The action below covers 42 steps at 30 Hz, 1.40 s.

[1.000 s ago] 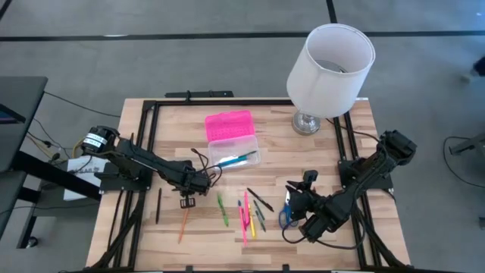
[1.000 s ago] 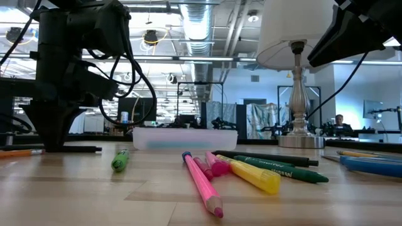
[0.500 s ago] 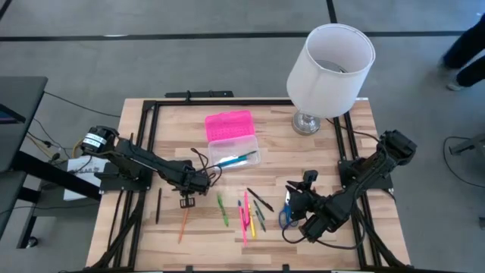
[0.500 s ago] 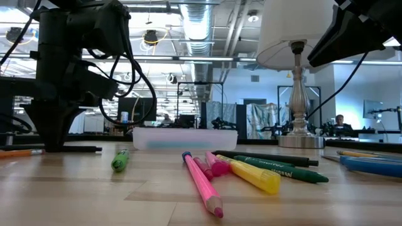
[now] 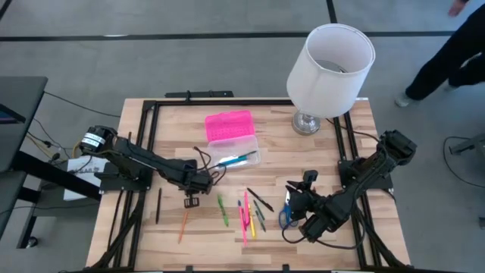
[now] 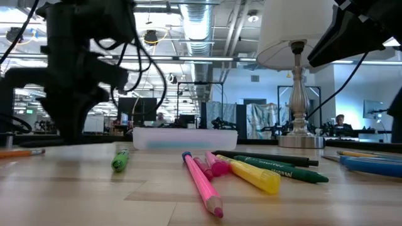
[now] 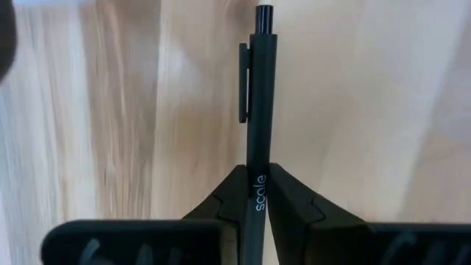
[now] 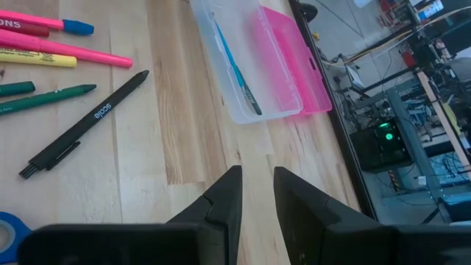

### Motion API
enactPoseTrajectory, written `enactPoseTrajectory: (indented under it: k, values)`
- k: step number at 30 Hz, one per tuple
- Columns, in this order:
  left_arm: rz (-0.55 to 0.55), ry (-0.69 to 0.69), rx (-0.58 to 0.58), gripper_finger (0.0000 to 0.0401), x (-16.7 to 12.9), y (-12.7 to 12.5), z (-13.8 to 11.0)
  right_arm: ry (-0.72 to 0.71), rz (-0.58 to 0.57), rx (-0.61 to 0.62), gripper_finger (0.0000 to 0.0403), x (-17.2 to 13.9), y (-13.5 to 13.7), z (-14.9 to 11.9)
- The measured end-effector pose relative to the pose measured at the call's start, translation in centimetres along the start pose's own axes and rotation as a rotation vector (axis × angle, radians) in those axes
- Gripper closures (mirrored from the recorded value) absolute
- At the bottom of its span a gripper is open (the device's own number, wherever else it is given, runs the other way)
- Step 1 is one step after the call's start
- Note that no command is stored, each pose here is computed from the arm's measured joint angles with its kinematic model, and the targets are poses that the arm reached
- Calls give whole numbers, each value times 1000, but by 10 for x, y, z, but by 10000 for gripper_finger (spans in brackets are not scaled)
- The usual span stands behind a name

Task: Pick & place school supplies into a supply box
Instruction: Put the black pen into the pink supply box

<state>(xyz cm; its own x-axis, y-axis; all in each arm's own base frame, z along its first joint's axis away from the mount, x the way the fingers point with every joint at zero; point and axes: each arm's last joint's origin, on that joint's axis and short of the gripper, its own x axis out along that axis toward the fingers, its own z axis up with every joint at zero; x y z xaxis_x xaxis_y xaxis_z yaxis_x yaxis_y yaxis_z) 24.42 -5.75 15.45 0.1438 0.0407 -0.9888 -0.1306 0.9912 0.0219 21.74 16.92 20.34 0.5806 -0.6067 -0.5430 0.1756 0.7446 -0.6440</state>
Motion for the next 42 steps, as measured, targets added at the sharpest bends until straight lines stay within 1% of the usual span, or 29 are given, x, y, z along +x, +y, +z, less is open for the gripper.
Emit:
enactPoseTrajectory:
  k: [3,5,7,11,14,18,20,21,24,25,28,30,37,40,42]
  values:
    - [-18,-56,48,371,-12,-4,13,5,-4,4,328,2,-1,1]
    - [1,-113,92,372,-23,-6,24,9,-7,7,328,3,-2,1]
    - [58,-179,125,372,-34,-7,34,12,-10,10,328,4,-2,1]
    - [225,-307,154,369,-54,-2,53,13,-10,10,328,4,-3,1]
    - [289,-413,139,369,-63,8,69,13,-10,11,328,4,-3,1]
    - [284,-558,60,368,-66,28,90,13,-11,10,328,4,-3,1]
    - [272,-595,20,366,-63,38,99,13,-11,10,328,4,-3,1]
    - [258,-602,7,366,-60,43,103,13,-11,10,328,4,-3,1]
    - [222,-552,-31,366,-46,58,107,13,-11,10,328,5,-2,1]
    - [223,-530,-48,366,-42,62,107,14,-11,8,328,5,-2,1]
    - [279,-493,-95,366,-33,71,108,15,-12,6,328,5,-2,1]
    - [298,-507,-111,366,-32,74,110,15,-11,7,328,5,-2,1]
    - [290,-479,-108,363,-29,76,109,14,-11,7,328,5,-2,1]
    - [295,-468,-106,353,-29,76,108,15,-11,7,328,5,-2,1]
    - [305,-459,-106,339,-29,76,107,15,-11,7,328,5,-2,1]
